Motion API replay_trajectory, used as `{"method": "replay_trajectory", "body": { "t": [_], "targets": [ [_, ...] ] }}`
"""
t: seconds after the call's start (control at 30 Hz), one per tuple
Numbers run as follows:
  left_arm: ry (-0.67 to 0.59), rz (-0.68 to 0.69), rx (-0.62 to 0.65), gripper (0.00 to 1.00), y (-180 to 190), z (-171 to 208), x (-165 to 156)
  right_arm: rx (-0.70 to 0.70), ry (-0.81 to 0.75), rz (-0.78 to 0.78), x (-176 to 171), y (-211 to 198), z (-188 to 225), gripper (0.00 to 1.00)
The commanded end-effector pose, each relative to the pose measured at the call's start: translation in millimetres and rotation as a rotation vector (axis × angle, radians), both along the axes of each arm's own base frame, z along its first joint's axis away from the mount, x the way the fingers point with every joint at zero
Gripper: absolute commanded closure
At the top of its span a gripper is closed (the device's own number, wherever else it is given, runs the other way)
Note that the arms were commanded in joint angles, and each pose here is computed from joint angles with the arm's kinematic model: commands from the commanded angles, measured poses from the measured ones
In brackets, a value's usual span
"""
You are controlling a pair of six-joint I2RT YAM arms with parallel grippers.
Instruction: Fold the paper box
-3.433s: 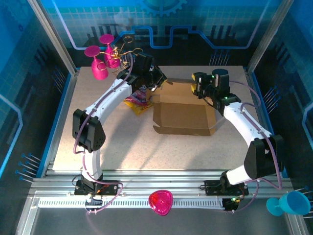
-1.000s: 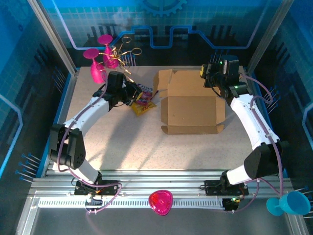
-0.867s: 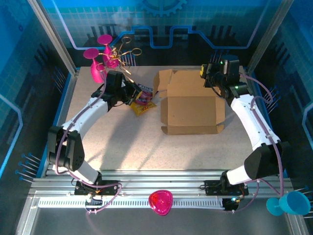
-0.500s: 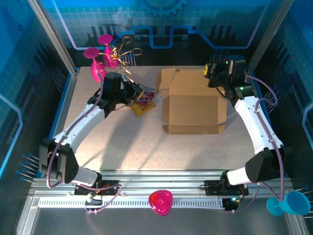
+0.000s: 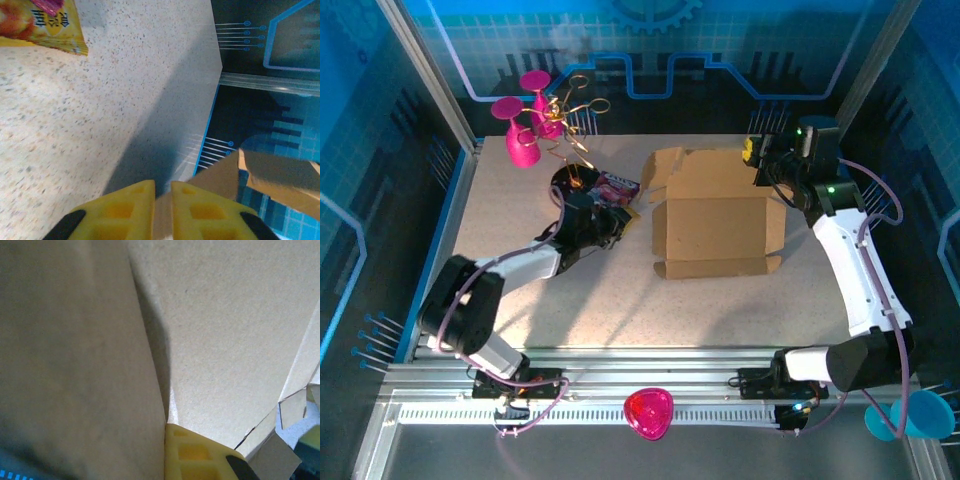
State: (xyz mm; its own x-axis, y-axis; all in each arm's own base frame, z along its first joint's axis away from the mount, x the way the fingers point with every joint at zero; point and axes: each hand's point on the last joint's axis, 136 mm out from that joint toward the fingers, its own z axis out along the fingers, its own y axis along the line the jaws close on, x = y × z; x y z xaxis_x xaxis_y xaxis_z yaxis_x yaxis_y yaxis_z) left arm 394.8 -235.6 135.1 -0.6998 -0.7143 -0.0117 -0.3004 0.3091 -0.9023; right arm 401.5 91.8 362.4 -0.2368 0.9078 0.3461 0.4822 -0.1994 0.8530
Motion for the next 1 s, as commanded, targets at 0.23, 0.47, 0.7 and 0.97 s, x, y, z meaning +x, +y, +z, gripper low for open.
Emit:
{"method": "replay_trajectory", "body": {
  "t": [0.23,0.47,0.7,0.97],
  "targets": [
    [-0.210,0.031,-0.189,0.60,-41.2,47.1,46.3,0.010,-0.011,0.011,1.0,-6.1,9.7,1.00],
    [-0.216,0.008,-0.222,0.52,-52.8,40.9,33.1,0.033,0.009,0.005,14.8,-5.7,-0.9,1.00],
    [-0.188,-0.008,-0.177,0.47,-51.8,28.3,28.4,0.043,0.041,0.014,20.5,-1.3,-13.8,1.00],
    [-0.192,-0.084,-0.068,0.45,-67.4,17.1,20.9,0.058,0.085,0.014,23.7,4.0,-35.0,1.00]
  ]
}}
